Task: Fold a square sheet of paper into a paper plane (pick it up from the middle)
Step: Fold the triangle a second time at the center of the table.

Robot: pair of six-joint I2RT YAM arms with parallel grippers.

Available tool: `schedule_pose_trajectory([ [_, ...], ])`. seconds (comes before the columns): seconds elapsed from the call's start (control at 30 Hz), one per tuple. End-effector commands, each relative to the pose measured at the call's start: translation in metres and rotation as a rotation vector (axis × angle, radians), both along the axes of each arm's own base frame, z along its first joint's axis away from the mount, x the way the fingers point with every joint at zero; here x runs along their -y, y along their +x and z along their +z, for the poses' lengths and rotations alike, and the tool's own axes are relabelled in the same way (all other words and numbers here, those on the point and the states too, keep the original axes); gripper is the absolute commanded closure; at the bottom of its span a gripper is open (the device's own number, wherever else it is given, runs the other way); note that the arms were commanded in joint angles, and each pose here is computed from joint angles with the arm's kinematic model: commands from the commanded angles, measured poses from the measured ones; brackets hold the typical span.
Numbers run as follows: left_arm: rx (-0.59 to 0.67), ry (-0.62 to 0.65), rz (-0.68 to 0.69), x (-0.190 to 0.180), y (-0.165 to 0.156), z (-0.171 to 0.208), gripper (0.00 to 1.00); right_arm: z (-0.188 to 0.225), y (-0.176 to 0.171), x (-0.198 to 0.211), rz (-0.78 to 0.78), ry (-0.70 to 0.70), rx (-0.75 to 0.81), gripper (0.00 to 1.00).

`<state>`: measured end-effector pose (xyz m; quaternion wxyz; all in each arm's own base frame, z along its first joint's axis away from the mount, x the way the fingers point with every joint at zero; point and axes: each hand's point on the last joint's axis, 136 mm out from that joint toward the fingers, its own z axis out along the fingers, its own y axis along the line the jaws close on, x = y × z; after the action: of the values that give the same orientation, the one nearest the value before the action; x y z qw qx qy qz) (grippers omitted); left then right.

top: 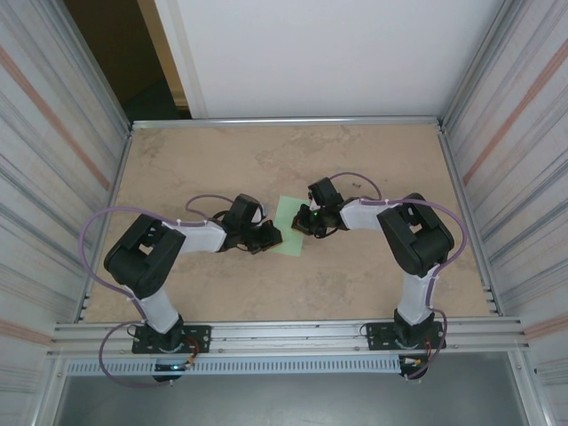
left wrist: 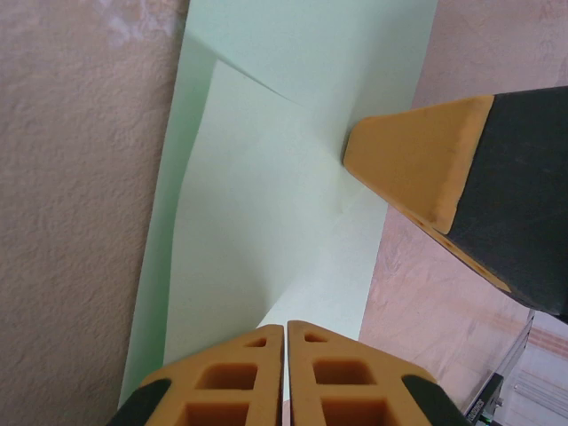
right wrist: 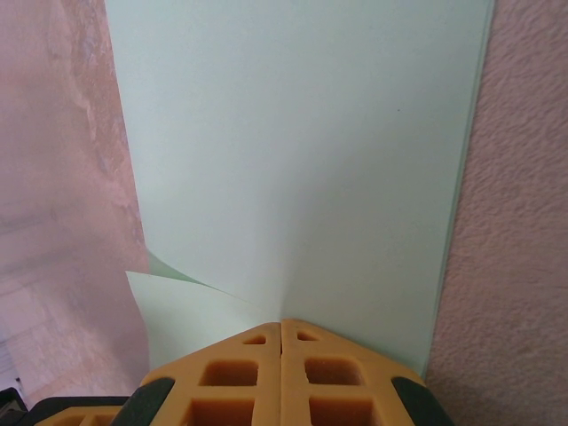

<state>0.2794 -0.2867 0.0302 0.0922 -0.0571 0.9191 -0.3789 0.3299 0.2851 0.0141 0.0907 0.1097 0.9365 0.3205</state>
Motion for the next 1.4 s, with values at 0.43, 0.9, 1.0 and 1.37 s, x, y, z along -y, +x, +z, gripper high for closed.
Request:
schedule_pose_trajectory([
  [0.43, -0.006, 0.047, 0.034, -0.017, 0.006, -0.022, 0.91, -0.053, -0.032, 0.043, -0.056, -0.192, -0.157, 1.0],
  [0.9, -0.072, 0.115, 0.041, -0.035, -0.009, -0.043, 0.96, 0.004, -0.004, 0.021, 0.051, -0.098, 0.032, 1.0],
  [1.0, -0.094, 0.12, 0.04, -0.036, -0.013, -0.046, 0.97, 0.037, 0.0, 0.004, 0.119, -0.087, 0.126, 1.0],
  [1.37, -0.102, 0.118, 0.041, -0.035, -0.014, -0.045, 1.0, 0.007, -0.027, -0.036, 0.154, -0.074, 0.033, 1.0],
])
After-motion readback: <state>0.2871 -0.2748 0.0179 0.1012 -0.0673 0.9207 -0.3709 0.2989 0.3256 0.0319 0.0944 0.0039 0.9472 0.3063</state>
